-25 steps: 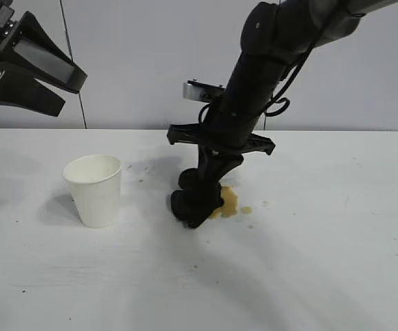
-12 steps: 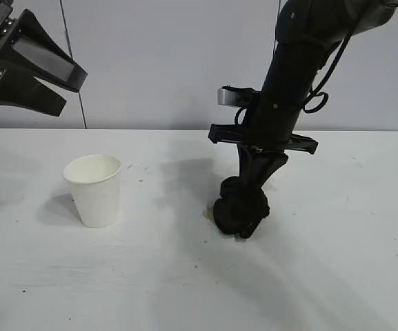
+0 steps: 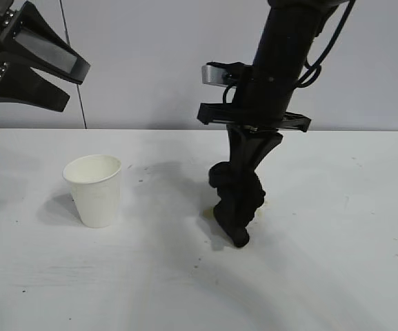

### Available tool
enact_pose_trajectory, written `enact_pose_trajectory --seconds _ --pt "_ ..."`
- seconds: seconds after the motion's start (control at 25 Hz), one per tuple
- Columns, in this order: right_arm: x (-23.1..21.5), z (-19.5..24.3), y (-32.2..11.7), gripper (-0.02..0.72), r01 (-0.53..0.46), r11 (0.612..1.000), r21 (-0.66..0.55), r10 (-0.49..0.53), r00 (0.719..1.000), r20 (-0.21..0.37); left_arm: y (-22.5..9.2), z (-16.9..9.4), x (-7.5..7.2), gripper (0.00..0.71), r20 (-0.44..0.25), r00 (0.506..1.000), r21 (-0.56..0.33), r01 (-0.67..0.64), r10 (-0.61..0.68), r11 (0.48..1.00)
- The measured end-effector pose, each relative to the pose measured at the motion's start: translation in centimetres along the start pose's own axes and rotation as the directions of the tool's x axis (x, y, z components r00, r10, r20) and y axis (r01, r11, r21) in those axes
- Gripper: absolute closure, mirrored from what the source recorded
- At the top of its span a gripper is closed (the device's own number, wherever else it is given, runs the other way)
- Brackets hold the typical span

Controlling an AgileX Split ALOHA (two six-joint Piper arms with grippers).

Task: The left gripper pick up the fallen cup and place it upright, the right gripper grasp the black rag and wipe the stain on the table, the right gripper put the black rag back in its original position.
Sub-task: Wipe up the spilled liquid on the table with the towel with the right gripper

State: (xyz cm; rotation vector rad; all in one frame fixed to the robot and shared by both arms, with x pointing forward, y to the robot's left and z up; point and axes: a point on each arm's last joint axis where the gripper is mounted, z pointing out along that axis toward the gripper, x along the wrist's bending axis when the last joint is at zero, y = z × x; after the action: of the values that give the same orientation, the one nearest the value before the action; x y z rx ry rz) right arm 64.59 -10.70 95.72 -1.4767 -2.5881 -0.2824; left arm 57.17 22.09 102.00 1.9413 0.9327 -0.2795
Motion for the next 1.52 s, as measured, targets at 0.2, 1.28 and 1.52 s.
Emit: enact_pose_trajectory --seconds 0.2,1.28,1.52 --pt "2.5 2.5 0.1 0.659 0.076 0.995 0.061 -0.077 0.997 0.015 0.0 0.0 -0.1 0.078 0.010 1.000 0.004 0.000 0.000 1.000" --pt "3.6 6.8 1.2 0.659 0.080 0.996 0.038 -0.080 0.997 0.018 -0.1 0.0 -0.2 0.078 0.019 1.000 0.007 0.000 0.000 1.000" --pt "4.0 6.3 0.3 0.659 0.097 0.988 0.124 -0.097 0.995 -0.001 -0.1 0.0 -0.2 0.078 0.020 1.000 0.007 0.000 0.000 1.000"
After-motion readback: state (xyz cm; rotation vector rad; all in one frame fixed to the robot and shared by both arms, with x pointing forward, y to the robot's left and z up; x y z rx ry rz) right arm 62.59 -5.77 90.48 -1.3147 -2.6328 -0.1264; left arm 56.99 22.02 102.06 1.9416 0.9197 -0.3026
